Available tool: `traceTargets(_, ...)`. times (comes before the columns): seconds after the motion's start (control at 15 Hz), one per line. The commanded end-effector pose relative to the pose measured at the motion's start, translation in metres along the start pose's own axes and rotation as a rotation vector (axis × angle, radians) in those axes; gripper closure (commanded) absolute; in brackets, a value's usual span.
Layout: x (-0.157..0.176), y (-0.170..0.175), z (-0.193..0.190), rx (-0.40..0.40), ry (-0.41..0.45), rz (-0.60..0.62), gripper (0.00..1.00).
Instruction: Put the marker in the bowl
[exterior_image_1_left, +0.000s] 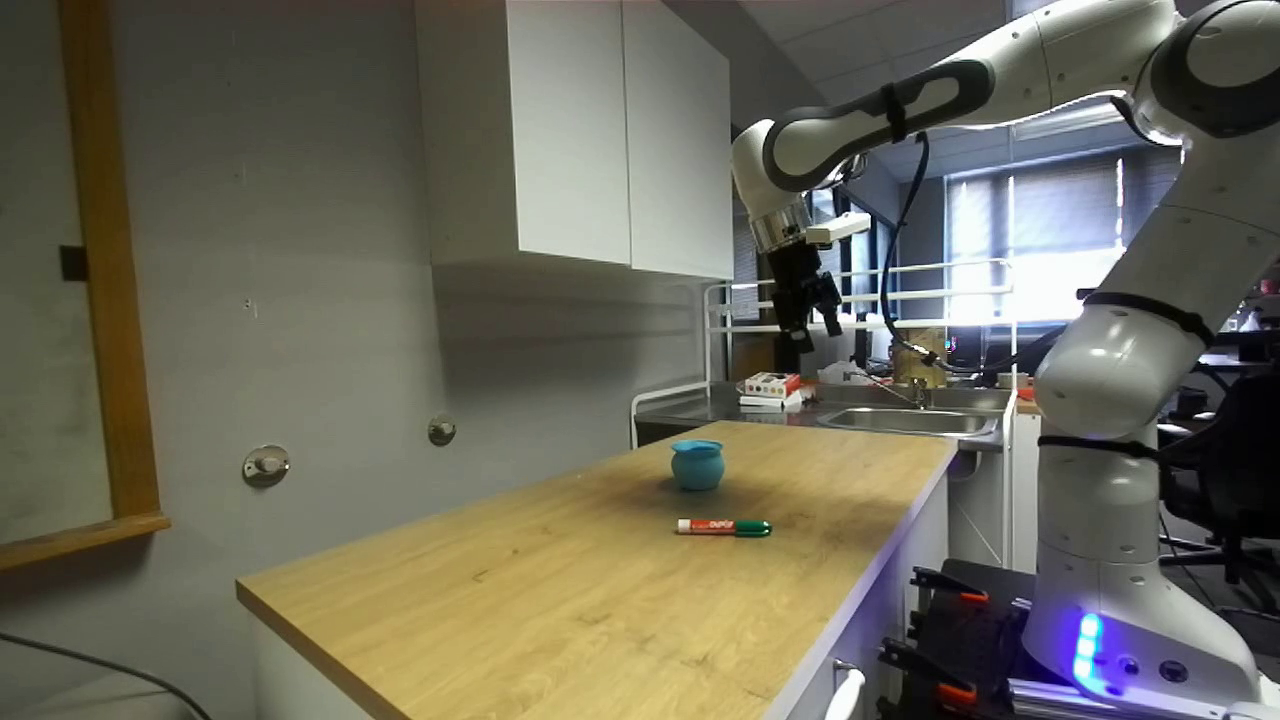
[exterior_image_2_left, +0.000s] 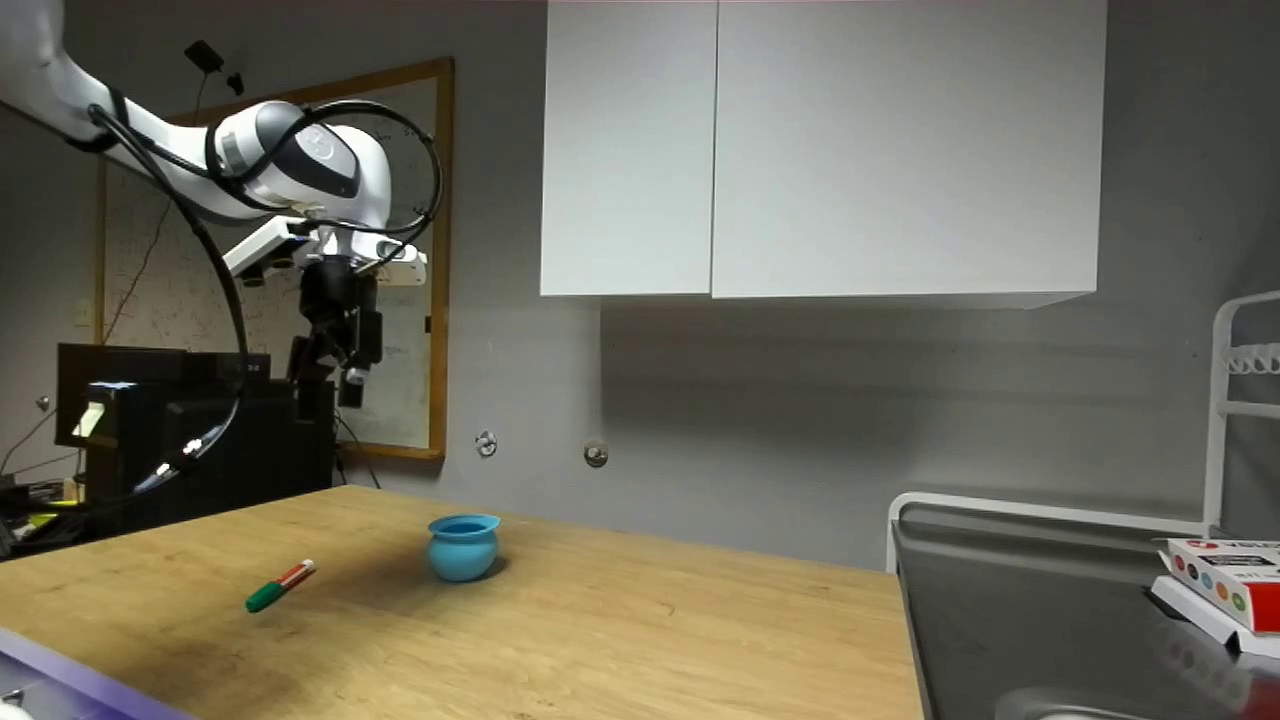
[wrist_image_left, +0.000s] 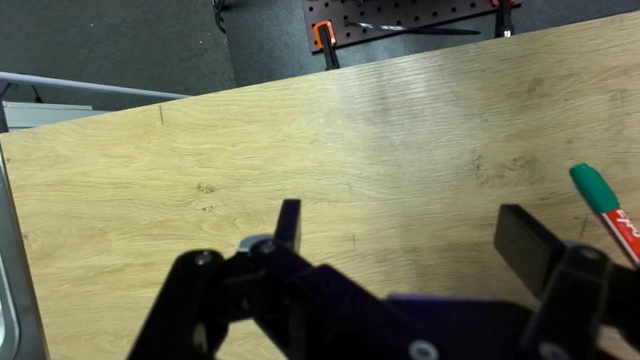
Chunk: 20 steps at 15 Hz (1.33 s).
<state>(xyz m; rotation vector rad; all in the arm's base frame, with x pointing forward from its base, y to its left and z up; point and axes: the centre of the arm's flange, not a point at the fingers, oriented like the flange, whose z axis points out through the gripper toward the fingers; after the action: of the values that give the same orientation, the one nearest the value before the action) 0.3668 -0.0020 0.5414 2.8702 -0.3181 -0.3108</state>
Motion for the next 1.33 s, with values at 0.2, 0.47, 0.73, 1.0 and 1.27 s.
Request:
traceTargets(0.2,0.012,-0.016,-0.002,-0.027,0.016,-0.073,0.0)
traceTargets(0.47,0.036,-0.06,0.008,-0.108,0.047,-0.196,0.0)
traceTargets(0.73,0.067,-0.115,0.024,-0.172,0.072,-0.36,0.0)
traceTargets(1.0,0.096,-0.164,0.052,-0.168,0.067,-0.529,0.0)
traceTargets(1.27,0.116,-0.193,0.091,-0.142,0.048,-0.675,0.0)
